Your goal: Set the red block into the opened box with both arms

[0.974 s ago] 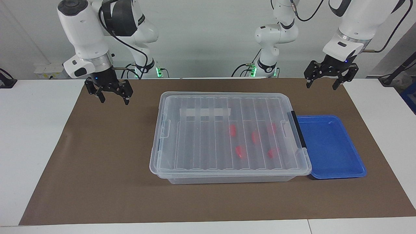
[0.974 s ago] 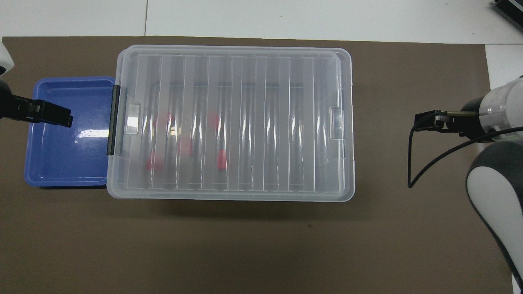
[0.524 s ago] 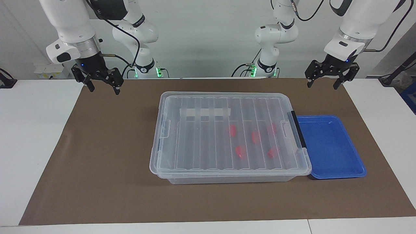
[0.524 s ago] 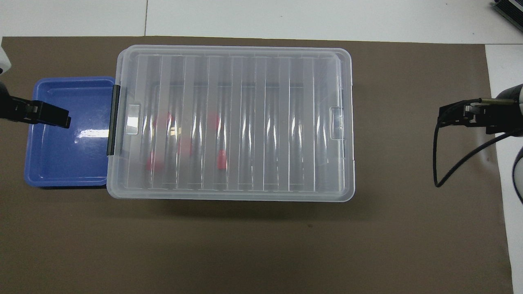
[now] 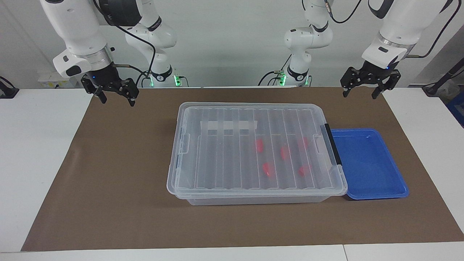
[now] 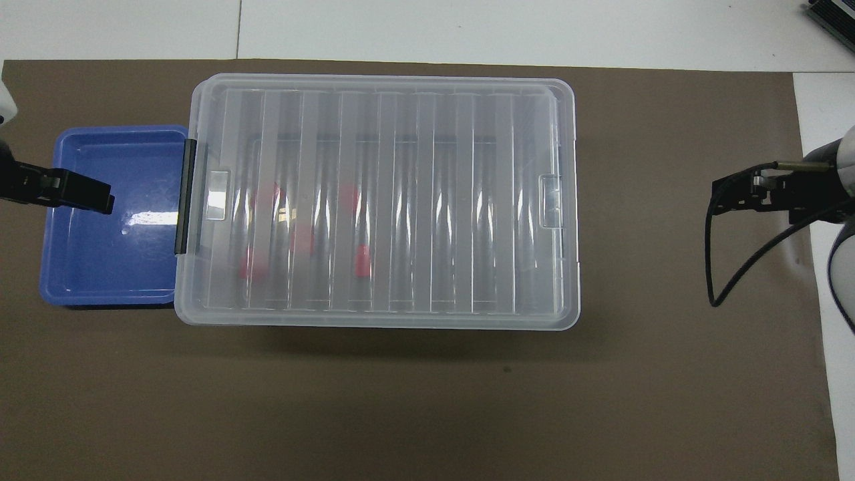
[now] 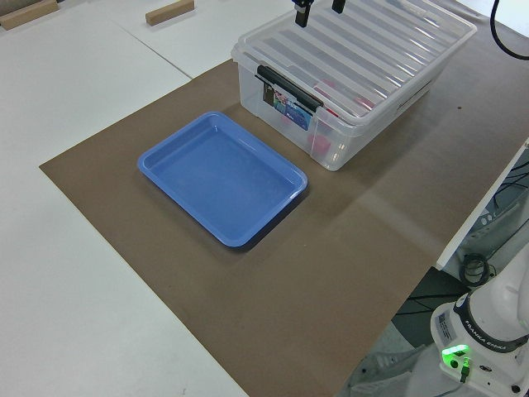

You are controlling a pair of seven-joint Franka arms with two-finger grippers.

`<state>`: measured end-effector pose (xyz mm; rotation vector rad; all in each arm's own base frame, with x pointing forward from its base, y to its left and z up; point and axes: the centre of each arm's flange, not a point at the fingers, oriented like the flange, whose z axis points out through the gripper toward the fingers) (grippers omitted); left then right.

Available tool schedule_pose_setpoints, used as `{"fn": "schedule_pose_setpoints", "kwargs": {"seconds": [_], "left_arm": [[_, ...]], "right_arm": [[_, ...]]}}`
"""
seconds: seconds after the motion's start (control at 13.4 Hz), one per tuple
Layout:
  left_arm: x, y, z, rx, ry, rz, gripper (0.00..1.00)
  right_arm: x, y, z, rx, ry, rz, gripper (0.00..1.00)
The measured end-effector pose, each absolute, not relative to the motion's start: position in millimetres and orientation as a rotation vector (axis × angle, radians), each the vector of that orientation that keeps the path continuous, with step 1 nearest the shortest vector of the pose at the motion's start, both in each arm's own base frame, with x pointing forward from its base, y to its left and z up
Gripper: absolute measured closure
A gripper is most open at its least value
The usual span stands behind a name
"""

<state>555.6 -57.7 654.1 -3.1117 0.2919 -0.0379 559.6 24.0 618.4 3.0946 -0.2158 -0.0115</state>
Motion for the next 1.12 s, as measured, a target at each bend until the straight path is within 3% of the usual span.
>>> {"fn": "schedule_pose_setpoints", "kwargs": {"seconds": [1.12], "left_arm": [[555.5,-57.1,653.7,-3.112,0.29,-0.035,0.0]], "right_arm": [[559.4,24.6,615.7,3.096,-0.213,-0.021,0.0]]}}
